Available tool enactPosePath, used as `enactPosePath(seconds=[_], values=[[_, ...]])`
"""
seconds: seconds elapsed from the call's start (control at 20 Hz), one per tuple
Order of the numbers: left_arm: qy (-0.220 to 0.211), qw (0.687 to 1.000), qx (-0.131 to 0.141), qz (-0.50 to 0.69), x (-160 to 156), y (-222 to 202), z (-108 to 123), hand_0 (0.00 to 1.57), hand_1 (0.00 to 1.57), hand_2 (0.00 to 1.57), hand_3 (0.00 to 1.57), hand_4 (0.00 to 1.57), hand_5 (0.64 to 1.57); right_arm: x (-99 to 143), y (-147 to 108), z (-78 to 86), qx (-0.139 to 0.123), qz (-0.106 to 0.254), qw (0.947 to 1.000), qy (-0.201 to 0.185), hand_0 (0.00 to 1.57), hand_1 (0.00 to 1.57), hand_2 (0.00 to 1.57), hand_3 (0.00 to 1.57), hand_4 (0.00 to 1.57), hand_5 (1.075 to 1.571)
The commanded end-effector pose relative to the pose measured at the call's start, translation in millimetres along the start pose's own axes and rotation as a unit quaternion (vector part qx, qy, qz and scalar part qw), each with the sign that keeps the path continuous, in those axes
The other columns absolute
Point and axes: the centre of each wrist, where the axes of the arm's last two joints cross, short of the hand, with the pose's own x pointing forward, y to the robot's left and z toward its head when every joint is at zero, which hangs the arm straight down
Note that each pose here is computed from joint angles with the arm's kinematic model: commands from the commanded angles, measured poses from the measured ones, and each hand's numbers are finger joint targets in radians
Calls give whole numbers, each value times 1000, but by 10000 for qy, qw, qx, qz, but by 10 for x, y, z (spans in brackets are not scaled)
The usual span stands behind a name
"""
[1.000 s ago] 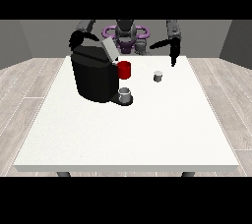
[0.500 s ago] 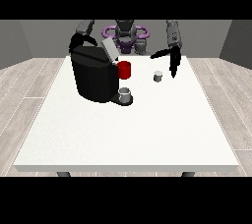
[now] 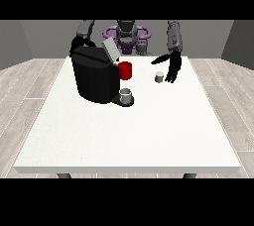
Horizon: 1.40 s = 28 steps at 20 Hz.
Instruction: Insert the coffee pod into the coffee machine and close the lid
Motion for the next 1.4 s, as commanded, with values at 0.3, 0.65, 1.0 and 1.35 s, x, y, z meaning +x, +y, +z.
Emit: enactPosePath(seconds=[0.3, 0.65, 1.0, 1.35], values=[[465, 9947, -35, -915, -109, -26, -82, 580, 580, 719, 472, 0, 1571, -76, 71, 42, 123, -30, 9998, 127, 0, 0, 0, 0, 465, 1571], [71, 9883, 138, -1520, -180, 26, -101, 673, 673, 809, 551, 0, 1571, -93, 163, -2, 6, -122, 9999, 62, 0, 0, 0, 0, 487, 1571], [-101, 9842, 582, -1667, -106, -60, -219, 824, 824, 972, 737, 389, 1571, 114, 155, -94, 108, -204, 9997, -79, 0, 0, 0, 0, 505, 1571], [-53, 9715, 479, -2321, -176, -10, -209, 970, 970, 1054, 793, 319, 1571, -5, 234, -37, -23, -234, 9997, -53, 0, 0, 0, 0, 429, 1571]])
